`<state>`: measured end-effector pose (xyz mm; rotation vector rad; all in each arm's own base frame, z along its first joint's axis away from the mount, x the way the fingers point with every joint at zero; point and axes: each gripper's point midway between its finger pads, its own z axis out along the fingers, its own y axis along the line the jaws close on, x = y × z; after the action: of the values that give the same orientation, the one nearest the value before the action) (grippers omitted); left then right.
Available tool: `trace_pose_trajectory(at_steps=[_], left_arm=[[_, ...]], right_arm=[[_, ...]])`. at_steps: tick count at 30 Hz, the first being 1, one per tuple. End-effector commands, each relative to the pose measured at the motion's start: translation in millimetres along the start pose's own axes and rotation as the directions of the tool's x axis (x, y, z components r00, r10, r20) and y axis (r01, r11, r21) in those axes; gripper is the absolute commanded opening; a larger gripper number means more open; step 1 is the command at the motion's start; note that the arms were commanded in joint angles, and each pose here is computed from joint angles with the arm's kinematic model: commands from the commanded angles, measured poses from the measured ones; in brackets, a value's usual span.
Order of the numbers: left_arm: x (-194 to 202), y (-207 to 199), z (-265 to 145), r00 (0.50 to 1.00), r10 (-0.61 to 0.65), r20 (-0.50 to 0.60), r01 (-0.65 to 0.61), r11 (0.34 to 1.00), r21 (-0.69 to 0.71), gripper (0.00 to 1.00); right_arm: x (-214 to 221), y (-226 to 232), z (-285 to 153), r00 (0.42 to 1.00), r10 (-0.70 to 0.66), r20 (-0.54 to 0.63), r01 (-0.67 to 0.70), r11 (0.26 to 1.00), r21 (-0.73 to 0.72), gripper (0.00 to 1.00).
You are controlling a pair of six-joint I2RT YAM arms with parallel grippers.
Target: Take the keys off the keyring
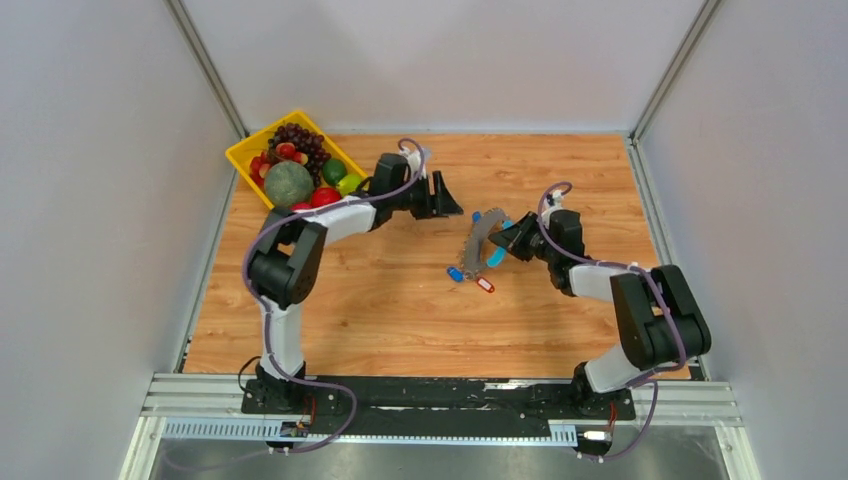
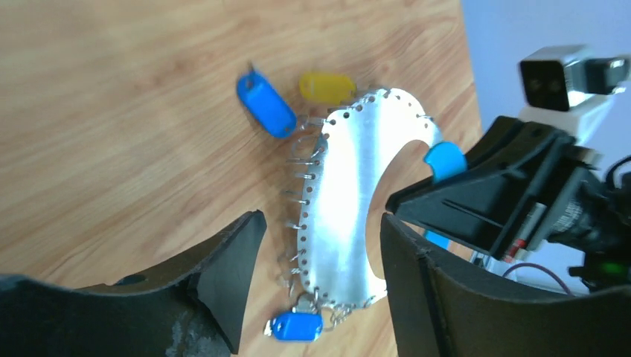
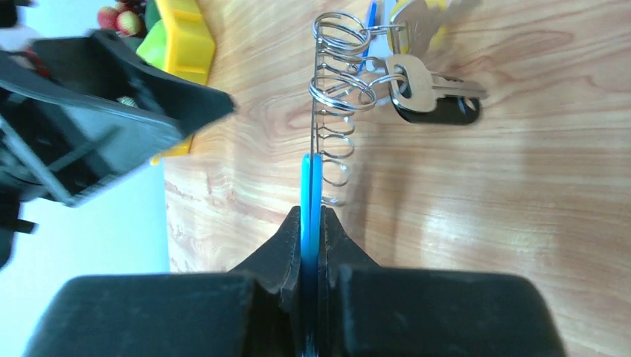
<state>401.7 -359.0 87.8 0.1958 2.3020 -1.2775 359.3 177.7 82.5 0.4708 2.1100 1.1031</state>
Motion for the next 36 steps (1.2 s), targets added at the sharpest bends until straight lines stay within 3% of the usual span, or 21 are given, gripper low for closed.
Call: trace_pose_trajectory(at_steps=[1,6,13,21,28,32,34,36], left_arm=[[-55.1,-49.2,-73.4,0.959,0.225,0.171,-0.217,0.974,-0.060,0.72],[-29.3,-61.2,-118.5,0.943,0.227,0.243,-0.217,0.974,-0.066,0.76],[25.4,-97.5,-145.6,0.922,0.215,0.321,-0.252,0.965,0.077,0.77],[64.2,-132.7,-163.1,0.876,0.277,0.395,-0.352,0.927,0.132,0.76],[72.2,-147.5,-172.7,0.822,0.358,0.443,-0.450,0.885,0.121,0.73],[66.0,-147.4,-183.3,0.720,0.493,0.489,-0.584,0.811,0.042,0.71],[61.1,-149.1,-191.5,0.609,0.596,0.524,-0.689,0.724,-0.023,0.70],[60.0,-151.0,-199.0,0.529,0.643,0.553,-0.744,0.665,-0.061,0.70]], right_arm=[[-18.8,53.0,-21.3,0.983,-0.167,0.073,0.176,0.974,-0.145,0.00],[-35.3,104.4,-52.0,0.945,-0.273,0.180,0.312,0.916,-0.253,0.00],[-54.7,170.2,-94.1,0.876,-0.344,0.339,0.457,0.818,-0.351,0.00],[-78.8,241.7,-133.3,0.803,-0.299,0.516,0.531,0.751,-0.392,0.00],[-79.0,280.9,-150.3,0.795,-0.282,0.538,0.552,0.705,-0.445,0.00],[-71.7,301.8,-163.5,0.793,-0.297,0.532,0.576,0.649,-0.497,0.00],[-67.4,309.9,-170.5,0.793,-0.306,0.526,0.585,0.622,-0.520,0.00],[-63.7,316.0,-178.2,0.793,-0.312,0.524,0.591,0.601,-0.537,0.00]])
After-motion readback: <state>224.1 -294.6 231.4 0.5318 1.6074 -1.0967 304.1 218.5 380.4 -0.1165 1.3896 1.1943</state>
